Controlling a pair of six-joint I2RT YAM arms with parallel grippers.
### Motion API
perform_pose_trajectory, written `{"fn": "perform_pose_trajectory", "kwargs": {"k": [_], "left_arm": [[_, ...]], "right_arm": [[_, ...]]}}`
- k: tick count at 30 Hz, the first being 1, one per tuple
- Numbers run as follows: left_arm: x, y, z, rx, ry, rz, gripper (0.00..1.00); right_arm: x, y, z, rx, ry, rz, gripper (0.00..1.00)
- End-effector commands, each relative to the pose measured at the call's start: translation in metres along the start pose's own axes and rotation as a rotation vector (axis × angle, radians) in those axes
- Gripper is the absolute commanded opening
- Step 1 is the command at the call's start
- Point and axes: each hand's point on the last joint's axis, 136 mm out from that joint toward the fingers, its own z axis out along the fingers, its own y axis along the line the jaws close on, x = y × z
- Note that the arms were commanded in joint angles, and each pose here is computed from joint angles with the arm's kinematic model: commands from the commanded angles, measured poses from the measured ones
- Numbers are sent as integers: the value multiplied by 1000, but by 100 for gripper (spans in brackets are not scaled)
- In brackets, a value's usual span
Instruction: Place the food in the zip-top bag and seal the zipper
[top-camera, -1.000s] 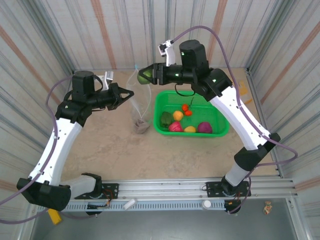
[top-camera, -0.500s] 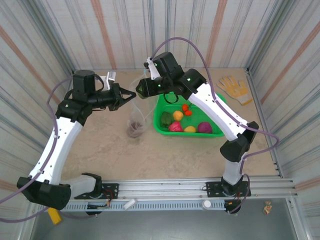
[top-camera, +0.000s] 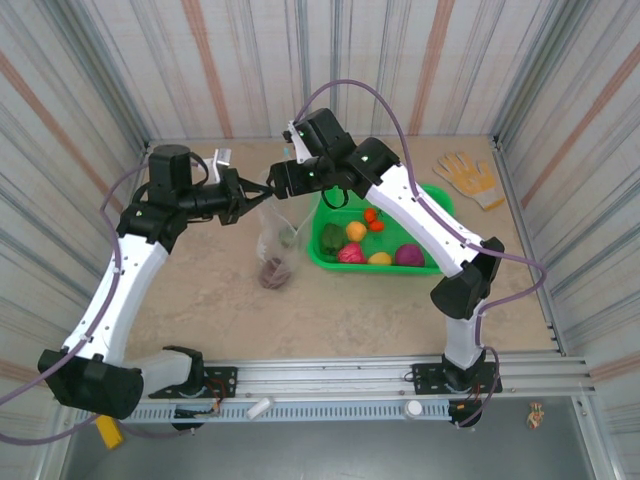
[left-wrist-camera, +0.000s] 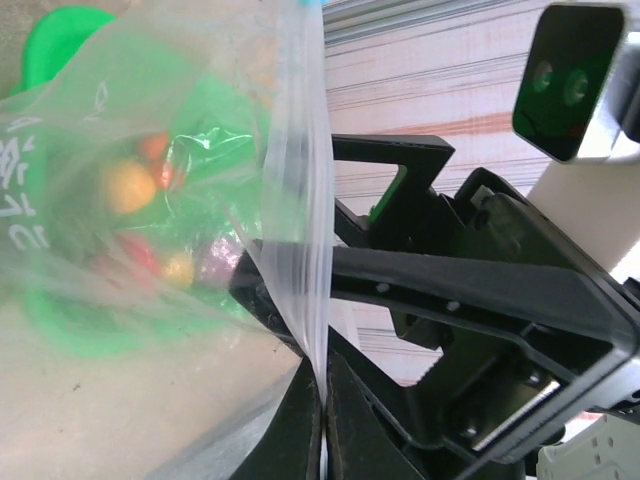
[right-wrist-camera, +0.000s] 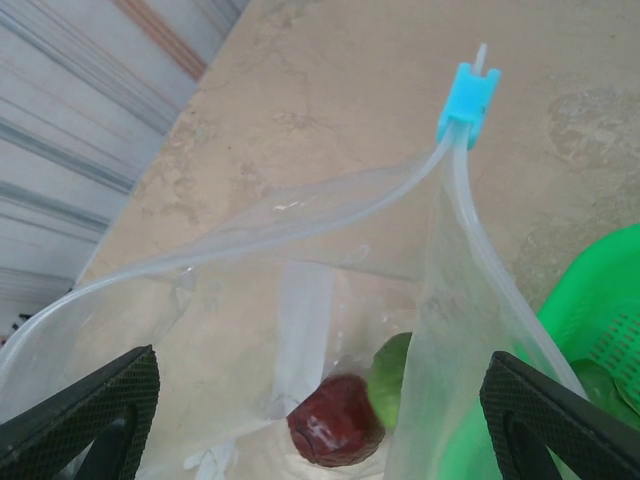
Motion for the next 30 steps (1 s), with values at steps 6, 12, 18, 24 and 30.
{"fn": "perform_pose_trajectory", "kwargs": {"k": [6, 12, 18, 24, 30], "left_arm": [[0, 1, -6, 18, -15, 1, 0], [-3, 21, -19, -50, -70, -9, 0], [3, 26, -23, -61, -74, 4, 0], [6, 28, -26, -74, -76, 28, 0], [5, 29, -24, -77, -70, 32, 0]], "right_arm": [[-11, 14, -35, -45, -76, -42, 83], [-27, -1, -70, 2, -175, -29, 82], [-2, -61, -60, 97, -151, 129, 77], [73, -112, -4, 226, 34, 296, 77], [131, -138, 46, 373, 184, 439, 74]]}}
